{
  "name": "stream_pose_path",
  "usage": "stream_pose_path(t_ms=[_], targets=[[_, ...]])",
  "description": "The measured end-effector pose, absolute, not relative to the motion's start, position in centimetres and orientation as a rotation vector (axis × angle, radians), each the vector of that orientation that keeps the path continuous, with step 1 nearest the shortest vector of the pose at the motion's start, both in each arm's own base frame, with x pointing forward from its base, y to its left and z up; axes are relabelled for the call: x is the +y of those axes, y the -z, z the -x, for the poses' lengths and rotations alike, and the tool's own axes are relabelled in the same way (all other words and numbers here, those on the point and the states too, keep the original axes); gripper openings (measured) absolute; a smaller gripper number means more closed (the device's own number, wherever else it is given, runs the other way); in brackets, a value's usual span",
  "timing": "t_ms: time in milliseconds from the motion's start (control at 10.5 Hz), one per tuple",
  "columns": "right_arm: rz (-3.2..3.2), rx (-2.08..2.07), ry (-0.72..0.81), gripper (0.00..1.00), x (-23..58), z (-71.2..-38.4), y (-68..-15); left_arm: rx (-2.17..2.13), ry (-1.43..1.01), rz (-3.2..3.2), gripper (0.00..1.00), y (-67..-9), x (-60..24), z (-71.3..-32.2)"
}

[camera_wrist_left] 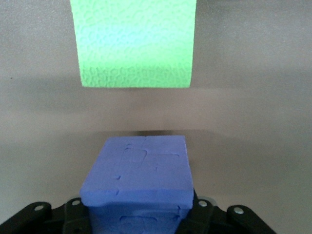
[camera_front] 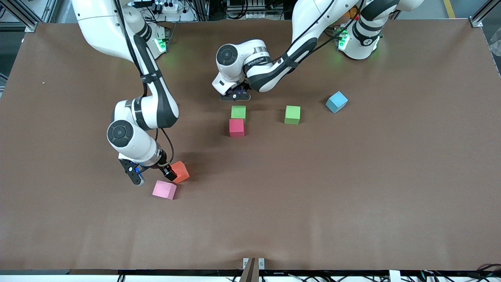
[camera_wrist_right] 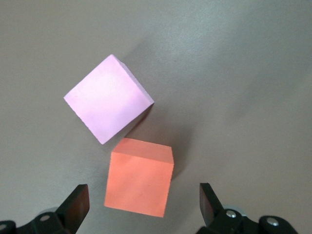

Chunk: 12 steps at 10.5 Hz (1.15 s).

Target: Arrange blocks into number 1

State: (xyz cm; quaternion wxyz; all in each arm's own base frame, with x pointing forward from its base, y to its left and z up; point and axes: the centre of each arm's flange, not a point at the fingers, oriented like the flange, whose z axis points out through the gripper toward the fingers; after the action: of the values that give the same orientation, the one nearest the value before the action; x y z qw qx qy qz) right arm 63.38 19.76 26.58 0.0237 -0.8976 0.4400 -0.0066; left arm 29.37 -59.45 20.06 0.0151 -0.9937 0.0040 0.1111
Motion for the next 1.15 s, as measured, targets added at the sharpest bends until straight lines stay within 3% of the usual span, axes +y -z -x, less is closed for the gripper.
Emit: stream_pose_path(t_ms=[1146], targets=[[2.817, 1.372, -0.020, 0.97, 21.5, -63.2, -21.8, 0.002, -0.302, 3.099, 0.63, -18.5, -59.1, -33.4]])
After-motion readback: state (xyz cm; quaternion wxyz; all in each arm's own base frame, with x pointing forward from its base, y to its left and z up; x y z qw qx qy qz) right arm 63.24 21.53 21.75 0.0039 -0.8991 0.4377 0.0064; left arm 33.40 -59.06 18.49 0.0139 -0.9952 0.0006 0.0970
